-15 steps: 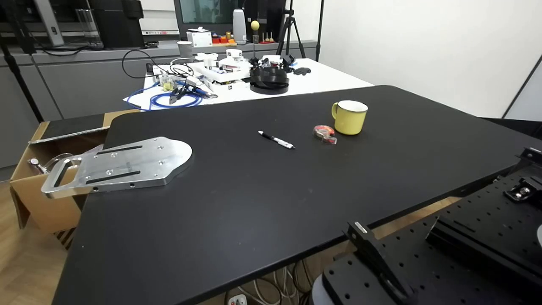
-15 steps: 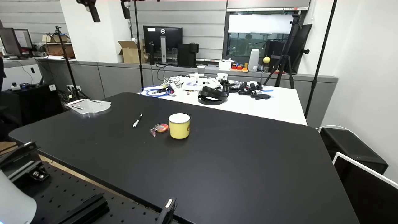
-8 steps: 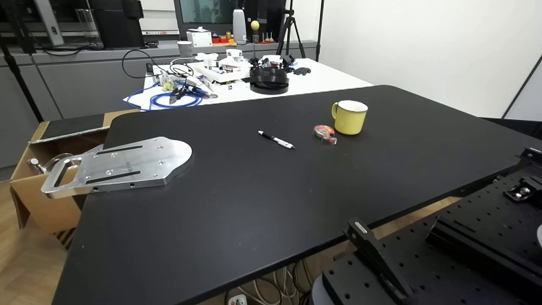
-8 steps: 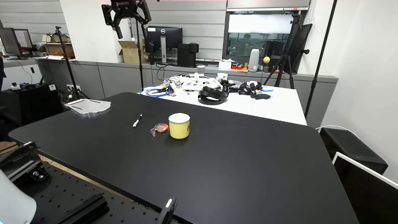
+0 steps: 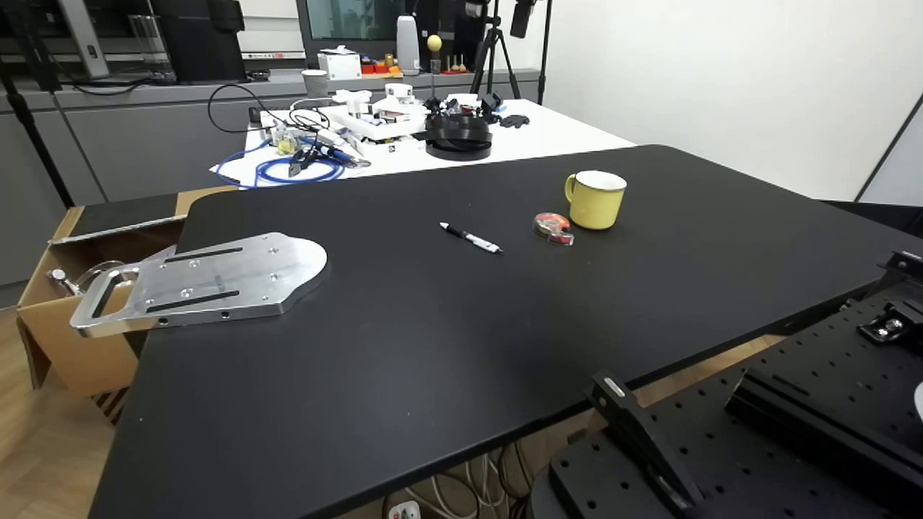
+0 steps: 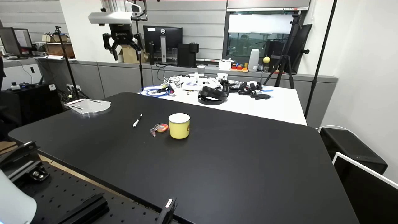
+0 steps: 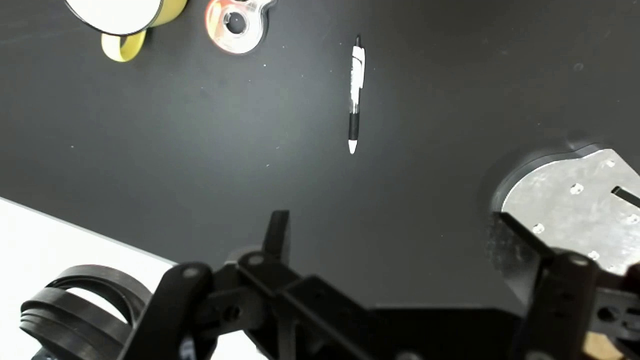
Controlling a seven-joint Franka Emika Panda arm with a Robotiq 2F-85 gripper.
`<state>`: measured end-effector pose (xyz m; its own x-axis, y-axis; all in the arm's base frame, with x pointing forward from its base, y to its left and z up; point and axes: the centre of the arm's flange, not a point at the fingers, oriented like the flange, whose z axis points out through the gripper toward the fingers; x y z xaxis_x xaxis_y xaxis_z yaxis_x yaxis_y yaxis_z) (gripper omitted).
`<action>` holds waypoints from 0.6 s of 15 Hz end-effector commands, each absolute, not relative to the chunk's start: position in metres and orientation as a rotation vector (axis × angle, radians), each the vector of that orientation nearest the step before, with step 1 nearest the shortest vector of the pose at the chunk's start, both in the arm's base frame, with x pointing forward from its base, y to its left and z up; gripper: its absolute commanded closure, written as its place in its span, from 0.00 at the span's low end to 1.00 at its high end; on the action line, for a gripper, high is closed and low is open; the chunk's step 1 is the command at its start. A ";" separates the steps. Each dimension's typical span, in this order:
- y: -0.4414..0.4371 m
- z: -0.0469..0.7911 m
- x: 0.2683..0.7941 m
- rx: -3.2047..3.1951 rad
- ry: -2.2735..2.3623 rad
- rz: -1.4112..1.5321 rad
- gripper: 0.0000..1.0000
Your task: Put the marker inside the mug cup
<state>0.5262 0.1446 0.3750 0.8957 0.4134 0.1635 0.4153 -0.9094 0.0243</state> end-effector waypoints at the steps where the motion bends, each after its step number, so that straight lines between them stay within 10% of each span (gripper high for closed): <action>1: 0.162 0.340 0.556 -3.041 -0.711 -0.200 0.00; 9: 0.166 0.251 0.593 -3.062 -0.796 -0.074 0.00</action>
<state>0.5658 0.1634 0.2743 0.8646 0.5010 0.0391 0.5009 -0.8654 0.0114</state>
